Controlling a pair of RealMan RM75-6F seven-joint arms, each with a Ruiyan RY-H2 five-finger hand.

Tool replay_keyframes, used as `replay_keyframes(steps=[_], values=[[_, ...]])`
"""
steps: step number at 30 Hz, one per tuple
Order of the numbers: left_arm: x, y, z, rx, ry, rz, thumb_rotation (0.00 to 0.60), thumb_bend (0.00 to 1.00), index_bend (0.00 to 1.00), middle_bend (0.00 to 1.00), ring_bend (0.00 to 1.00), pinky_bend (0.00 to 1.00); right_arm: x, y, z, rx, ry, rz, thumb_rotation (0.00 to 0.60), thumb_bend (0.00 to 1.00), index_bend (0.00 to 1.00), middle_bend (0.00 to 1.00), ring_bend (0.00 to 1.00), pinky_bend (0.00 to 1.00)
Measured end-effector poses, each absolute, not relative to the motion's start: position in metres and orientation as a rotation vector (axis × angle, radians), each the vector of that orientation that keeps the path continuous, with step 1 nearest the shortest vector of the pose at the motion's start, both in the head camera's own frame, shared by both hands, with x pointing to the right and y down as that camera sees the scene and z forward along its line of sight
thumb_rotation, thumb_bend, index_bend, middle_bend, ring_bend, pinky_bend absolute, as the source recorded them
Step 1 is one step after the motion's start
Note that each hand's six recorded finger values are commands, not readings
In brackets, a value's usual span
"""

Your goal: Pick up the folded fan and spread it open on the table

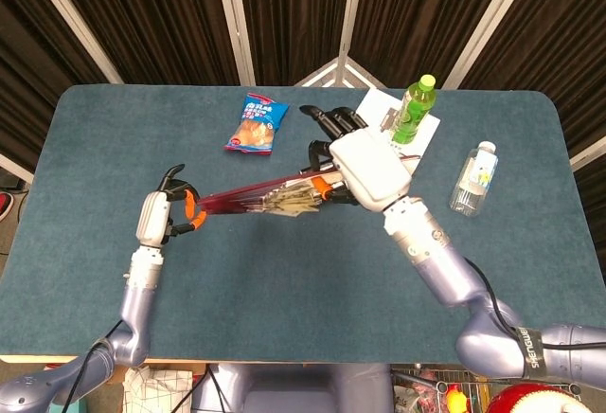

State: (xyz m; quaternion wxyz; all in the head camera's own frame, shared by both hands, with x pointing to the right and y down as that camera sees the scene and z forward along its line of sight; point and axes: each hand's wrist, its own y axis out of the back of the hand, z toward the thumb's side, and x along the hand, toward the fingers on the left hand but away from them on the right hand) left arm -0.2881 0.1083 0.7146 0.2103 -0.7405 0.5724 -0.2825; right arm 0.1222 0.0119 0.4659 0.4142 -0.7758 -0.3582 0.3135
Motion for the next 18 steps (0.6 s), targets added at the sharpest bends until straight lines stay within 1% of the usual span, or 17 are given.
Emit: replay_keyframes(steps=[1, 2, 3, 4, 7, 10, 12, 18], values=[[-0.29, 0.109, 0.716, -2.06, 1.596, -0.787, 0.6, 0.27, 0.62, 0.44, 0.07, 0.26, 0.124, 0.011, 0.466, -1.957, -0.911, 0.786, 0.6, 0.47, 0.87, 0.14, 0.2, 0.17], [-0.291, 0.11, 0.717, -2.07, 1.595, -0.788, 0.6, 0.23, 0.55, 0.39, 0.05, 0.25, 0.126, 0.01, 0.466, -1.965, -0.922, 0.784, 0.6, 0.47, 0.87, 0.14, 0.2, 0.17], [-0.289, 0.112, 0.721, -2.097, 1.583, -0.79, 0.6, 0.17, 0.46, 0.32, 0.02, 0.22, 0.126, 0.009, 0.465, -1.967, -0.924, 0.782, 0.6, 0.47, 0.87, 0.14, 0.2, 0.17], [-0.288, 0.115, 0.724, -2.125, 1.568, -0.792, 0.6, 0.13, 0.39, 0.26, 0.0, 0.2, 0.127, 0.008, 0.465, -1.962, -0.922, 0.783, 0.6, 0.47, 0.87, 0.14, 0.2, 0.17], [-0.28, 0.122, 0.732, -2.212, 1.512, -0.795, 0.6, 0.06, 0.25, 0.15, 0.0, 0.14, 0.127, 0.008, 0.466, -1.936, -0.9, 0.789, 0.6, 0.47, 0.87, 0.14, 0.2, 0.17], [-0.273, 0.124, 0.736, -2.268, 1.467, -0.795, 0.6, 0.03, 0.15, 0.11, 0.0, 0.12, 0.126, 0.009, 0.468, -1.936, -0.888, 0.792, 0.6, 0.47, 0.87, 0.14, 0.2, 0.17], [-0.268, 0.125, 0.736, -2.298, 1.463, -0.782, 0.6, 0.01, 0.11, 0.1, 0.0, 0.11, 0.124, 0.011, 0.47, -1.936, -0.879, 0.792, 0.6, 0.47, 0.87, 0.14, 0.2, 0.17], [-0.249, 0.123, 0.729, -2.378, 1.52, -0.682, 0.6, 0.0, 0.07, 0.09, 0.0, 0.11, 0.119, 0.017, 0.475, -1.944, -0.851, 0.791, 0.6, 0.49, 0.87, 0.14, 0.2, 0.17]])
